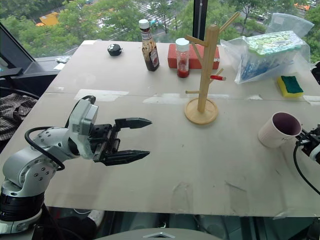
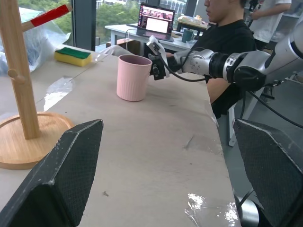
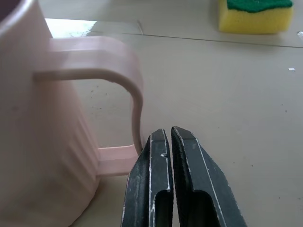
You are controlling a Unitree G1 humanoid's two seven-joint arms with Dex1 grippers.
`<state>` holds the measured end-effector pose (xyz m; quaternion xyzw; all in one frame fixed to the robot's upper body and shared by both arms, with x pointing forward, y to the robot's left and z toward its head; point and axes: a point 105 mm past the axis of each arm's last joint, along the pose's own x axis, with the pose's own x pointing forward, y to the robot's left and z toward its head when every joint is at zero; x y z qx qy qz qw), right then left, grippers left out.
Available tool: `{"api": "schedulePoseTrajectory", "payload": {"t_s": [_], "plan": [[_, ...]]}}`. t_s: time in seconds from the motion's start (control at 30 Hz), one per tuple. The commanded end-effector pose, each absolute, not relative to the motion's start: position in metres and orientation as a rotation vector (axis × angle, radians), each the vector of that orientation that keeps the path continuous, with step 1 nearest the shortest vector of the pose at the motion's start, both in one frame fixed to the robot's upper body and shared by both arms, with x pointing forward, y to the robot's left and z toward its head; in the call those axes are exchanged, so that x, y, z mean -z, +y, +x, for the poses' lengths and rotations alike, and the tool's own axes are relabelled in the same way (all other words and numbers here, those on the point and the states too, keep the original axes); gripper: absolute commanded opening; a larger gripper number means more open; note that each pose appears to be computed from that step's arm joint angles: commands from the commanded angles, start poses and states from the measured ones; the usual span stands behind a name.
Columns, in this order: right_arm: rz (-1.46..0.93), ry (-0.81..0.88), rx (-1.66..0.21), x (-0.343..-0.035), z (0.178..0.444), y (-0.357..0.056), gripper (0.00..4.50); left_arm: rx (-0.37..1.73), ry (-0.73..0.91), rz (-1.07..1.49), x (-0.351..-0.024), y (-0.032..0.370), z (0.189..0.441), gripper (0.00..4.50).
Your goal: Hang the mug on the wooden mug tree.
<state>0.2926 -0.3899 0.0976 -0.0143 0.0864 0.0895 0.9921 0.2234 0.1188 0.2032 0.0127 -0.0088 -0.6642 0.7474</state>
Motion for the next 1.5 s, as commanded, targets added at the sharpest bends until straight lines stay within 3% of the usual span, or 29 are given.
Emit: {"api": "schedulePoseTrajectory", "payload": {"t_s": [0.03, 0.47, 0.83, 0.93, 1.03, 1.17, 1.5], "plan": [[-0.051, 0.078, -0.187, -0.124, 0.291, -0.389, 0.06, 1.468, -0.054, 0.040, -0.211, 0.117, 0.219, 4.50], [-0.070, 0.068, -0.140, -0.132, 0.265, -0.391, 0.06, 1.490, -0.046, 0.031, -0.210, 0.113, 0.223, 4.50], [-0.050, 0.189, -0.297, -0.108, 0.235, -0.338, 0.06, 1.512, -0.035, 0.042, -0.210, 0.111, 0.221, 4.50], [-0.019, 0.192, -0.333, -0.108, 0.231, -0.327, 0.82, 1.526, -0.034, 0.046, -0.212, 0.107, 0.213, 4.50], [-0.050, 0.182, -0.298, -0.107, 0.232, -0.330, 1.98, 1.533, -0.032, 0.049, -0.212, 0.106, 0.208, 4.50], [-0.075, 0.172, -0.222, -0.105, 0.233, -0.342, 3.92, 1.539, -0.029, 0.057, -0.209, 0.107, 0.202, 4.50], [-0.143, 0.135, -0.030, -0.114, 0.242, -0.394, 3.92, 1.531, -0.019, 0.062, -0.200, 0.116, 0.216, 4.50]]}}
